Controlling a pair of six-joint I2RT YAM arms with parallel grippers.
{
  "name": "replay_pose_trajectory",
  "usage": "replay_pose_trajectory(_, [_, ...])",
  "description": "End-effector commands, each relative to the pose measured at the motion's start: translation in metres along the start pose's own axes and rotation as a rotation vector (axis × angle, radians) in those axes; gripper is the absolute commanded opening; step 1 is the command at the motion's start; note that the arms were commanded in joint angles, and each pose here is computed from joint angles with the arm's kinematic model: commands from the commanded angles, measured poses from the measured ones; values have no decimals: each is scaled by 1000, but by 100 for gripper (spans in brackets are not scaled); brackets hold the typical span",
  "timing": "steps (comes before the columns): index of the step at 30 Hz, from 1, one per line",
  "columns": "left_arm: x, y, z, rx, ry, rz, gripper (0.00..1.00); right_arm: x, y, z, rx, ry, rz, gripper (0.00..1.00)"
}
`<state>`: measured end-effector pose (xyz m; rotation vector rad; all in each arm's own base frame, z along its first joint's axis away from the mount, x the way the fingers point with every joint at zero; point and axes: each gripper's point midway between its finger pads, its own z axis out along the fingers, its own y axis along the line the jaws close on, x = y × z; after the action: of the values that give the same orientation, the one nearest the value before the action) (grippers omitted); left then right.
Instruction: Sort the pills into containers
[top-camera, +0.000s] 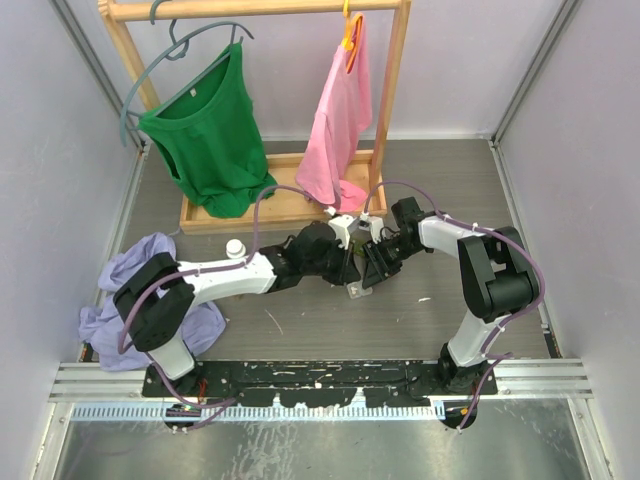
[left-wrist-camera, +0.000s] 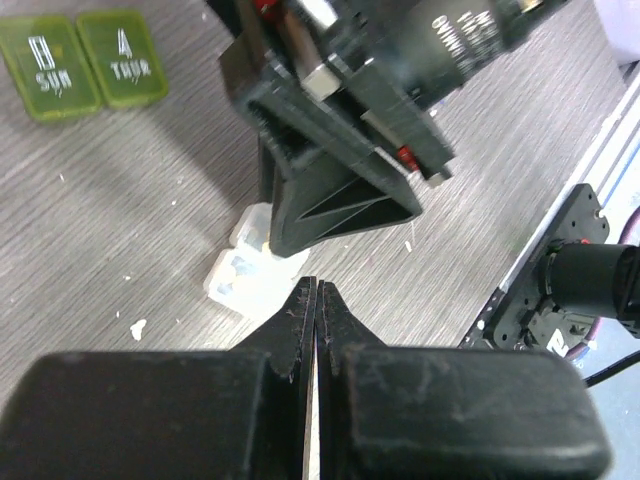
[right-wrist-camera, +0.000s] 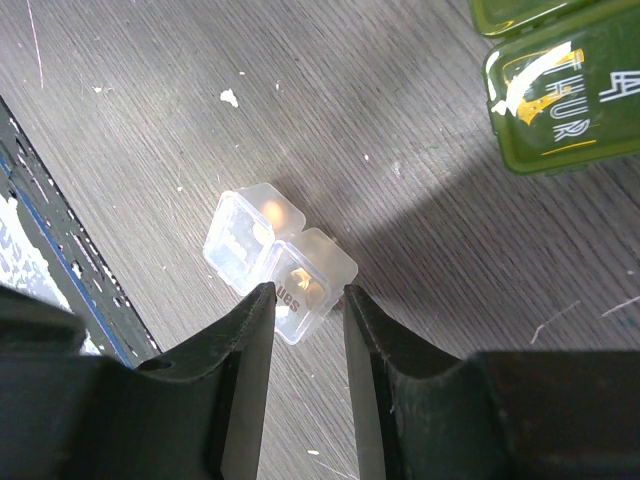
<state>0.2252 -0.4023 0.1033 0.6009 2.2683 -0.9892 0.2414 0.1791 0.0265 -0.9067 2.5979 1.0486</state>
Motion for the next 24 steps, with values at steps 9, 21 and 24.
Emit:
replay_pose_trajectory(9, [38, 23, 25, -80, 104, -25, 0, -2, -14, 2, 57, 18, -27, 38])
replay_pose_trajectory(21, [33, 27, 15, -120, 107, 1, 0, -2, -12, 2, 53, 23, -29, 39])
replay_pose_trajectory(24, [9, 0, -1, -20, 33, 23, 2, -4, -10, 0, 49, 16, -38, 40])
